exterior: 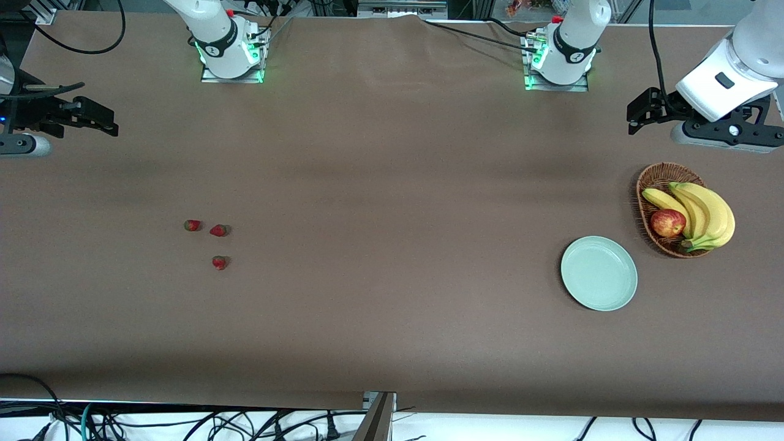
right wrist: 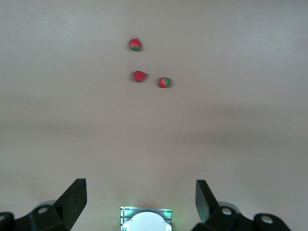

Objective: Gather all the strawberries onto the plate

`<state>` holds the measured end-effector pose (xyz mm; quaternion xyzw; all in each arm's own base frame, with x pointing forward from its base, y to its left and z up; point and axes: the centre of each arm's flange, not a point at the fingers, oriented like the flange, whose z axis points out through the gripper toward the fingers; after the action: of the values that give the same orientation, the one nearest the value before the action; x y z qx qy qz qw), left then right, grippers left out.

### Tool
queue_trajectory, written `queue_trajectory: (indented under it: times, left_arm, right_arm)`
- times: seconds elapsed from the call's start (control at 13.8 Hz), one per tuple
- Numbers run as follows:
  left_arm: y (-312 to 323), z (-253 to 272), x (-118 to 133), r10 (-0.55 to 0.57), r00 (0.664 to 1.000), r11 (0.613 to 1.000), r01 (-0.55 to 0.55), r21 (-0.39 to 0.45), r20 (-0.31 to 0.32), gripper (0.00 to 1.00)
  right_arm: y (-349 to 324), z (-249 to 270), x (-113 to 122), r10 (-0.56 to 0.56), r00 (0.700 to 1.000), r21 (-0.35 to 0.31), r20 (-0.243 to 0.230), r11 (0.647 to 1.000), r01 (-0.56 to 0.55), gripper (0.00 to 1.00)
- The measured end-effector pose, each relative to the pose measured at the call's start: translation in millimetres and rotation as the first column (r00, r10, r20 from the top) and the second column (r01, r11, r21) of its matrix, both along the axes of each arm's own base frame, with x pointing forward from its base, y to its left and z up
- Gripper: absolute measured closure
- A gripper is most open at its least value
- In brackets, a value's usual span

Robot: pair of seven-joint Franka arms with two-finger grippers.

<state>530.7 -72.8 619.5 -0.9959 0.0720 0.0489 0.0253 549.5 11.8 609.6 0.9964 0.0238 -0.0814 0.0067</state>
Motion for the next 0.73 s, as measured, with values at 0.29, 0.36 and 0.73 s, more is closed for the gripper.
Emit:
queue_trajectory:
  times: [0.29,0.36,0.73]
  left_arm:
    - [0,0,0,0.0,1.0,1.0,0.0,0.0,0.0,0.0]
    - [0,0,0,0.0,1.0,1.0,0.0,0.0,0.0,0.0]
    - [0,0,0,0.0,1.0,1.0,0.0,0.0,0.0,0.0]
  right_arm:
    - [2,0,0,0.003,1.0,0.0,-0.001,1.0,-0.003,0.0]
    - [2,-1,1,0.003,1.0,0.0,-0.002,1.0,-0.003,0.0]
    - [1,-27,20,0.002,1.0,0.001,-0.005,1.0,-0.002,0.0]
